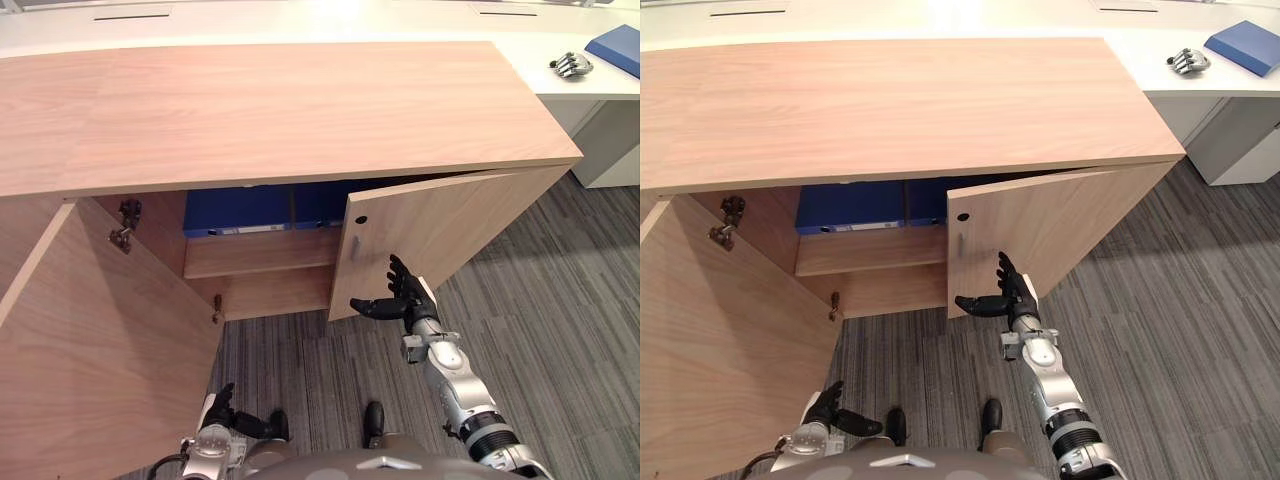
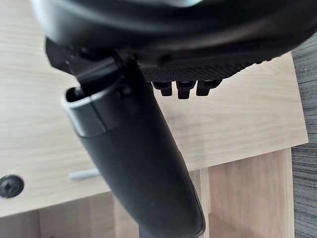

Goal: Walk over to the cabinet, pick up the folder, carry it to the office cabinet, place the folder inside the office cabinet, then close the office cabinet door

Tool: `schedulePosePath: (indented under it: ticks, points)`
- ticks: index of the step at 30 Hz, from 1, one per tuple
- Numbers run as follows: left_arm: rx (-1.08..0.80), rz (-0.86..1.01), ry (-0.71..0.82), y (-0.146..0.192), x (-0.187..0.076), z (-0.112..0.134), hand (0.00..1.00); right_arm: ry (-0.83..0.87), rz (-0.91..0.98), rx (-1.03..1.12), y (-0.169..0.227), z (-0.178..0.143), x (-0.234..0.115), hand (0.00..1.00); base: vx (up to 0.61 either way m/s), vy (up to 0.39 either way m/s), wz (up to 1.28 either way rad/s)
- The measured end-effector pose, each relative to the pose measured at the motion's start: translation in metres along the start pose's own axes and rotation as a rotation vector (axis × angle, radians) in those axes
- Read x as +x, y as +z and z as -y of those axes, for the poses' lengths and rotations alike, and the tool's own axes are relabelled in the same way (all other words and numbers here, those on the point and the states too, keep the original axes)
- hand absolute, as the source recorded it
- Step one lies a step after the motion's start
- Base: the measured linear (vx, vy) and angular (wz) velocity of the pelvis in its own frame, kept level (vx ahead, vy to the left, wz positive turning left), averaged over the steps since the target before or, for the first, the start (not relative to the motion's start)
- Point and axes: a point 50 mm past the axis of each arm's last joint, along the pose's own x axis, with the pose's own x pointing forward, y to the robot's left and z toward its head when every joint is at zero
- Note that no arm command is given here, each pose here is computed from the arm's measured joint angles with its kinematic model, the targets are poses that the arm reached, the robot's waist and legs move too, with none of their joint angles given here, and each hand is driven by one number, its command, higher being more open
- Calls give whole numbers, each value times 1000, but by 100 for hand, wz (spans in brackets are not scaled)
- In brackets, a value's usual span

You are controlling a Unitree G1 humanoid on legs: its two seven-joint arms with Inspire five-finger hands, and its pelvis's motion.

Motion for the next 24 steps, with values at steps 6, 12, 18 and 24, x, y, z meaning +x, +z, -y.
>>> schedulePosePath:
  ticks: [6, 12, 18, 24]
  points:
    - [-20, 33, -24, 12, 0, 13, 100, -125, -136, 16, -41, 19, -22, 100, 21, 7, 2]
    - [-32, 57, -53, 22, 0, 25, 100, -187, -398, -52, -101, 29, -56, 100, 0, 0, 0]
    - [-19, 31, -59, 12, -2, 26, 100, -232, -657, -70, -150, 38, -91, 100, 1, 9, -4]
    - [-12, -3, -70, 4, -2, 26, 100, -252, -709, -52, -157, 40, -94, 100, -21, 10, -7]
